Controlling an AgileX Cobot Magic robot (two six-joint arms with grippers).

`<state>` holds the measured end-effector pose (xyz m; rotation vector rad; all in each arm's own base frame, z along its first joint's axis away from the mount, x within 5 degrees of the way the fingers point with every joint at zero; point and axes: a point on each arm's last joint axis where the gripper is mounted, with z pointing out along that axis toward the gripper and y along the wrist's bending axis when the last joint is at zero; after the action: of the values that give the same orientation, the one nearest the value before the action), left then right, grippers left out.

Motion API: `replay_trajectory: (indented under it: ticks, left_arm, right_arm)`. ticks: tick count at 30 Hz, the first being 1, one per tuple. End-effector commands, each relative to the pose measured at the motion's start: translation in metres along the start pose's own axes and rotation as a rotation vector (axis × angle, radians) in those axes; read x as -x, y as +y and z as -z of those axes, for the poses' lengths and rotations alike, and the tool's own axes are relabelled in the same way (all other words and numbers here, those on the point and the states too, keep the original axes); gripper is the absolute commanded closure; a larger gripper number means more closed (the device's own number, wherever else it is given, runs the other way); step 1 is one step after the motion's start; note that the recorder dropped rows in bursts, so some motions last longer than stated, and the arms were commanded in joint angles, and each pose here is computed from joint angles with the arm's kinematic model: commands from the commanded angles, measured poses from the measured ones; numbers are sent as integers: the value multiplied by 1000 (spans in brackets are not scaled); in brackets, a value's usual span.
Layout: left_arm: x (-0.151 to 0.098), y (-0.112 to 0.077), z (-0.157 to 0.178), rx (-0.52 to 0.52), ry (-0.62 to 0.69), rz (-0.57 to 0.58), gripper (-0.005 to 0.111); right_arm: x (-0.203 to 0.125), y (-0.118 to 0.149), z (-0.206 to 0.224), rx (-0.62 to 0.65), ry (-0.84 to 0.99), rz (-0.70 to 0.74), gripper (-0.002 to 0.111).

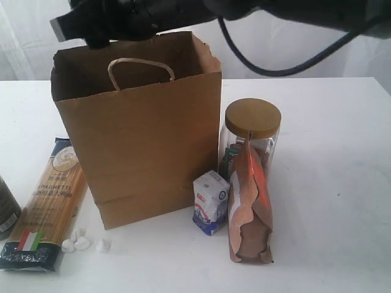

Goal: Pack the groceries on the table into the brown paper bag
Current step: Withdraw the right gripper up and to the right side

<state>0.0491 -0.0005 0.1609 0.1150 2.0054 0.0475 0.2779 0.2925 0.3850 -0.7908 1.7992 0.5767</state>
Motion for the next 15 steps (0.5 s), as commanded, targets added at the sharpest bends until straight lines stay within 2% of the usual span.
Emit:
replay_trajectory:
  ticks: [1,6,9,15]
  left_arm:
    - [-2,0,0,2,8,13,107]
    - [-2,0,0,2,8,13,107]
    - [-2,0,0,2,8,13,107]
    - [-2,0,0,2,8,13,107]
  right_arm:
    - [8,-2,25,-16,53,73,47]
    - [-10,-15,40,-131,323,279,67]
    - [-14,-18,53,-172,411,225,82]
    - [5,-28,82,-321,302,101,96]
